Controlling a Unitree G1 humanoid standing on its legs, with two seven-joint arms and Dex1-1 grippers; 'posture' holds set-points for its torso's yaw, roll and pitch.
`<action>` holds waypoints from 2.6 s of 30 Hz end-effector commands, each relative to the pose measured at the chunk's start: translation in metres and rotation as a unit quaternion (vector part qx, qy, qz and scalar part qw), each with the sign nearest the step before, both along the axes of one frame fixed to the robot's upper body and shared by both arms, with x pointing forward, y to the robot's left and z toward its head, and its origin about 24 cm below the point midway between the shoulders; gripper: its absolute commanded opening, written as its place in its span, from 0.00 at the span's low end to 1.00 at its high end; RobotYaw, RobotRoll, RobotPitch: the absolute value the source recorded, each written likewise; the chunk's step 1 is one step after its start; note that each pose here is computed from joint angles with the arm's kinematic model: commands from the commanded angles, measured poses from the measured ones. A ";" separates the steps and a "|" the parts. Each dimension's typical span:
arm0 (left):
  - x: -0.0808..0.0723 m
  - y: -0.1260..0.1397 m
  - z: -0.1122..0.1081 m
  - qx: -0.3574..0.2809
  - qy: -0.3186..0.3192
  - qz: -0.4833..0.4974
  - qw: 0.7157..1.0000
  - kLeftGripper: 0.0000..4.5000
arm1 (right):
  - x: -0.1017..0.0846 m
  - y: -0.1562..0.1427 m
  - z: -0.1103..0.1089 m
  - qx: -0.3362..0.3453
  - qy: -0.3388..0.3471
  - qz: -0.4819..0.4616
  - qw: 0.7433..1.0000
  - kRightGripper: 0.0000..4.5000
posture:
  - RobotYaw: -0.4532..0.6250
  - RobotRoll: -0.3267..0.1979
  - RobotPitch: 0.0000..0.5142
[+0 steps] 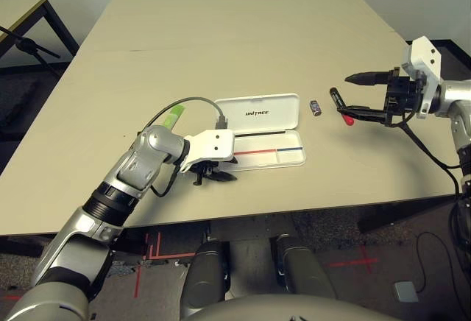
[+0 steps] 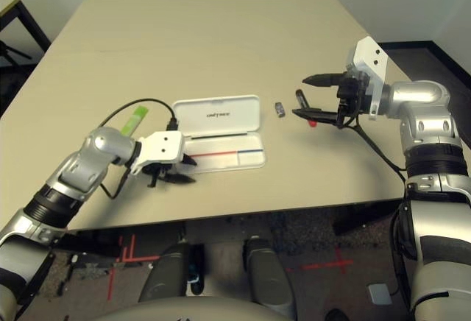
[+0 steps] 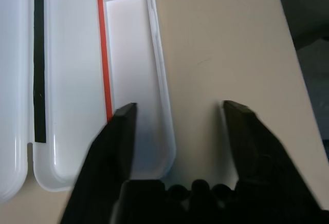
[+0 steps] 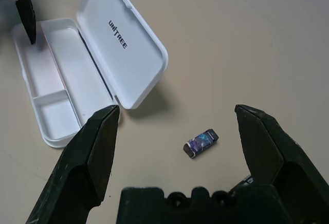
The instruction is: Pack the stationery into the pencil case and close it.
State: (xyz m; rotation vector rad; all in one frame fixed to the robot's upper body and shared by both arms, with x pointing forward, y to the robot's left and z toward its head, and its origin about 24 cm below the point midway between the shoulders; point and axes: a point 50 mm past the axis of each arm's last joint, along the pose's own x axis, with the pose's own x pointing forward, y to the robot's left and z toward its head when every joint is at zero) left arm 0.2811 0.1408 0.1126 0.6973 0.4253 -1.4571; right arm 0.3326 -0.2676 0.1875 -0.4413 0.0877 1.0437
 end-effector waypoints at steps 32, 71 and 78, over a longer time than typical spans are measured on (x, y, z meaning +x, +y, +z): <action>0.014 0.047 0.061 -0.180 0.029 0.112 0.977 0.99 | 0.051 0.008 -0.064 0.079 0.205 -0.464 0.858 1.00 | 0.37 0.62 0.18; 0.011 0.051 0.060 -0.168 0.021 0.130 0.977 1.00 | 0.016 -0.023 0.002 -0.050 0.213 -0.285 0.933 0.11 | 0.38 0.62 0.21; 0.013 0.051 0.059 -0.168 0.015 0.128 0.977 1.00 | -0.009 -0.004 0.023 -0.191 0.226 -0.098 0.950 0.11 | 0.38 0.62 0.20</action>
